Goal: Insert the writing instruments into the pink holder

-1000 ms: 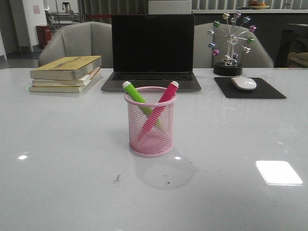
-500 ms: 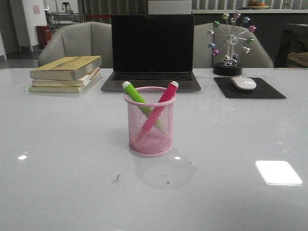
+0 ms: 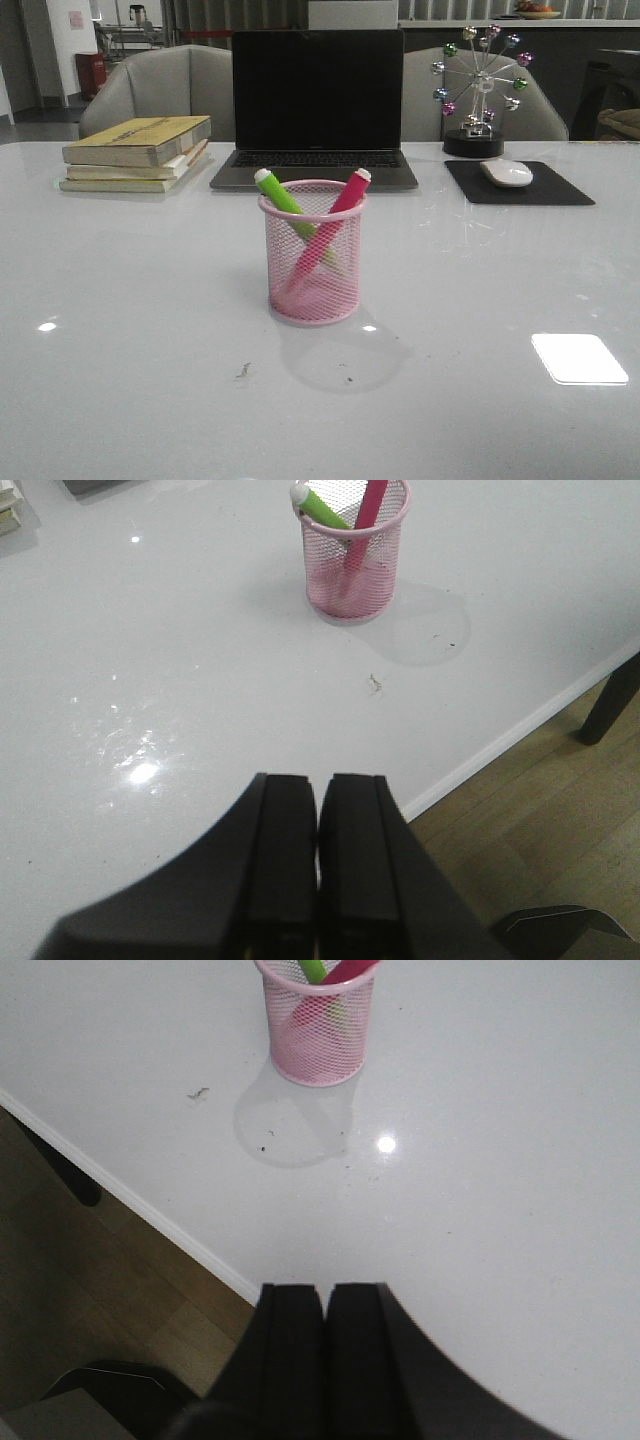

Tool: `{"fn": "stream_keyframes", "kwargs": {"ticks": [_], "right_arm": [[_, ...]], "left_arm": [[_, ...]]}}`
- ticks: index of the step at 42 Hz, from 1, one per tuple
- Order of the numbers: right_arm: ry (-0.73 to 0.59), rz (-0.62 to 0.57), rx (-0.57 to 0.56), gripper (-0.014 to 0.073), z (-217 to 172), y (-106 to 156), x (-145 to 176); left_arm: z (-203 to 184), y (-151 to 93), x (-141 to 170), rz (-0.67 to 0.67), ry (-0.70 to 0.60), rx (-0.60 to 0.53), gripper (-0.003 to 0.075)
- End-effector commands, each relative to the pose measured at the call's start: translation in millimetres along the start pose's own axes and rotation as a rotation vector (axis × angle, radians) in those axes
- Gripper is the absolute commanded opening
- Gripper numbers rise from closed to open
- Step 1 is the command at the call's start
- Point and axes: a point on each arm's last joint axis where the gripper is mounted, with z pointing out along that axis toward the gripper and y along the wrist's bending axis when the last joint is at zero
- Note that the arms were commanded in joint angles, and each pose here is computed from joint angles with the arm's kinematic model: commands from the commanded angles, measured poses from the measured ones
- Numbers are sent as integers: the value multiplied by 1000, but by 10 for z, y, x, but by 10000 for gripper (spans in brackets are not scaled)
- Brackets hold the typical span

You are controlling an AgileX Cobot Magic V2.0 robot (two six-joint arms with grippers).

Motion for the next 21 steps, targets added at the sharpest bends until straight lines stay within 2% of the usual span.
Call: {"fn": "stream_keyframes", "kwargs": {"ticks": [1, 21], "right_arm": [[-87, -2, 7, 58, -54, -5, -125], [-73, -2, 8, 58, -54, -6, -113]], "left_arm": [[-52, 3, -128, -8, -93, 2, 92], [-52, 3, -130, -8, -95, 2, 92]]}}
